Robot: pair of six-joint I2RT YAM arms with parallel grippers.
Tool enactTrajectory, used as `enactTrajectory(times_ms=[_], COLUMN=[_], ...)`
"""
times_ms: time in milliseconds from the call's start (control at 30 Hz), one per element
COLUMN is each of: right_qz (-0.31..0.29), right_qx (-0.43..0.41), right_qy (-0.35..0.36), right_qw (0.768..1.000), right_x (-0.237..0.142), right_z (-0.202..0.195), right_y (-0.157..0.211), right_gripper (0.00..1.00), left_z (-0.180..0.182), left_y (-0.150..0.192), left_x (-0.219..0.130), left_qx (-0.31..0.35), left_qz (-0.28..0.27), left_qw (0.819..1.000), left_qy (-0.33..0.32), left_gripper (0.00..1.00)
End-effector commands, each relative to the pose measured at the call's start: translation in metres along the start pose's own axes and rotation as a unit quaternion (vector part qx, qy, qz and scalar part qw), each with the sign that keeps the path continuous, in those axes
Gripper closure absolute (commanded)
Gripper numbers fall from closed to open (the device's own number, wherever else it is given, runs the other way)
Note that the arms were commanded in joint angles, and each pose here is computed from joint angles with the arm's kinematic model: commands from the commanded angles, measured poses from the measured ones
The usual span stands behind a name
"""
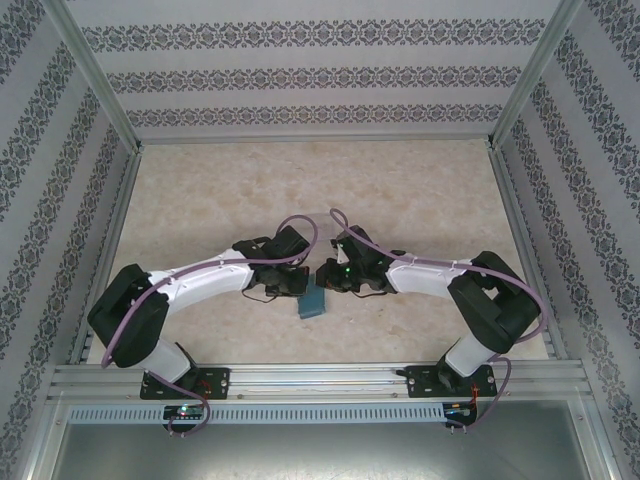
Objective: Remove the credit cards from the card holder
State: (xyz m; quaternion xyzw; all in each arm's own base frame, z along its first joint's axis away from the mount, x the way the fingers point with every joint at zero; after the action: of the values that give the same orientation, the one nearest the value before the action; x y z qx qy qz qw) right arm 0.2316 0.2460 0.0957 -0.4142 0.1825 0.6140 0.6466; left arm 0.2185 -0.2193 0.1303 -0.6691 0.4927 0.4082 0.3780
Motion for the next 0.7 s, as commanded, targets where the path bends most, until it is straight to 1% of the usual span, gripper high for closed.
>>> enactTrajectory(times_ms=[0,233,367,667], right_qz=[0.015,0.018,0.018,0.018], right_qx=[0.0,-0.004,-0.003,-0.007], right_qy=[0.059,0.065,0.066,0.067], right_qw=[0.998,0.998,0.998,0.998], right_x=[-0.005,-0.007,-0.006,-0.008], right_z=[-0.02,-0.021,-0.021,-0.02], right_y=[0.011,0.011,0.012,0.011], right_gripper=[0.84,0.84,0.83,0.83], left_z=[0.014,0.019,0.016,0.019], left_y=[-0.001,0.001,0.002,0.003], left_x=[-0.006,-0.002,0.005,0.011], left_qx=[-0.018,-0.024,-0.025,-0.027], left_qz=[-0.011,0.0,0.012,0.016], left_qw=[1.0,0.999,1.0,0.999], left_qy=[-0.022,-0.026,-0.011,-0.014], left_gripper=[0.99,0.97,0.94,0.78])
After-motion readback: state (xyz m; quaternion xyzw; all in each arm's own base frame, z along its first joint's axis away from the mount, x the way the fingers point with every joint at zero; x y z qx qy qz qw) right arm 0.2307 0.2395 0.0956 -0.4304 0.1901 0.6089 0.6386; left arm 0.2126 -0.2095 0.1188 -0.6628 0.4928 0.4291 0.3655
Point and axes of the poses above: each hand's point on the last joint's axis, 136 mm out from that joint toward the fingers, its own x axis out along the fingers, its own z axis along the line the jaws close on, y = z × x, the point moved 7 cm from there along -x, back along the fingers, and after that the axes turned 14 degrees about -x, right-handed, at the moved point
